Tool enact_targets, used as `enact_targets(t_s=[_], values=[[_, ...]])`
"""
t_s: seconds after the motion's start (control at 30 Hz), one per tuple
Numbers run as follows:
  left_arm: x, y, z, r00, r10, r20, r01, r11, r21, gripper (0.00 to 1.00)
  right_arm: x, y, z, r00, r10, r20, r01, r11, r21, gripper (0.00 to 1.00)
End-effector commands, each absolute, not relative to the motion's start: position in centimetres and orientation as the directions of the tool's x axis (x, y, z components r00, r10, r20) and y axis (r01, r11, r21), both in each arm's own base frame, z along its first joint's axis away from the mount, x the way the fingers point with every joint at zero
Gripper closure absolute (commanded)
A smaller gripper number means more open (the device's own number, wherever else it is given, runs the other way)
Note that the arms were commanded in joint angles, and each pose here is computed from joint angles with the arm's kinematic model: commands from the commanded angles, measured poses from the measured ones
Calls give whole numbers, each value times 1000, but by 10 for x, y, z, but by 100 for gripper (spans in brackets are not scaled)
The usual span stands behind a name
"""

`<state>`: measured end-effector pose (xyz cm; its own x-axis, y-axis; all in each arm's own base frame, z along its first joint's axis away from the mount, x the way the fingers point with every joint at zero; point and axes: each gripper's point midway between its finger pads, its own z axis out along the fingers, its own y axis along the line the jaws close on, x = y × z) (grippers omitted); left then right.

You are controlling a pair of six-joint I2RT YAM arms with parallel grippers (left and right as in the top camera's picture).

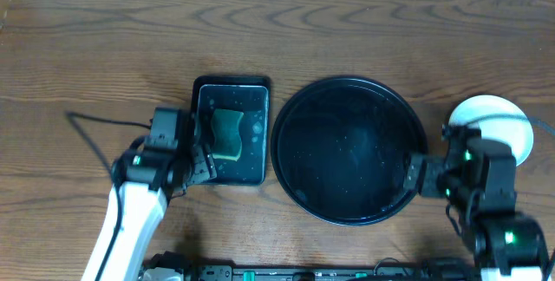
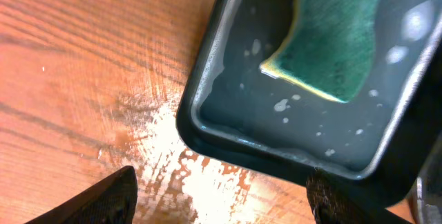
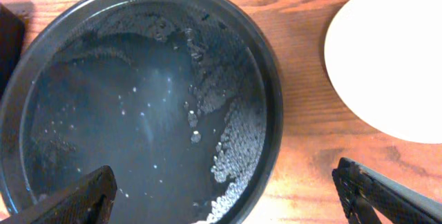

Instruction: Clean dirty plates on tray and stack at the side

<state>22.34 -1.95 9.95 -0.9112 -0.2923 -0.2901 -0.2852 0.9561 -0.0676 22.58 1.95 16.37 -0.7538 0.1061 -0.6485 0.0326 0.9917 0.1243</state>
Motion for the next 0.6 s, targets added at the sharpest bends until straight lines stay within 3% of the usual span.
enact_targets(t_s=[0.0,0.13,0.17,0.57], values=[[218,-18,110,-879,-277,-387,-258,961,-102,21,214,16,164,-710,112,-695,39,992,121,1],[214,-17,121,-840,-283,-463,-248,959,-137,20,205,16,166,-696,113,-710,36,992,122,1],[214,-17,123,-834,-284,-473,-246,959,-142,11,204,16,165,-700,112,-705,36,992,122,1],[213,-17,126,-829,-284,-481,-244,959,-145,10,200,19,162,-712,182,-678,75,980,184,1]])
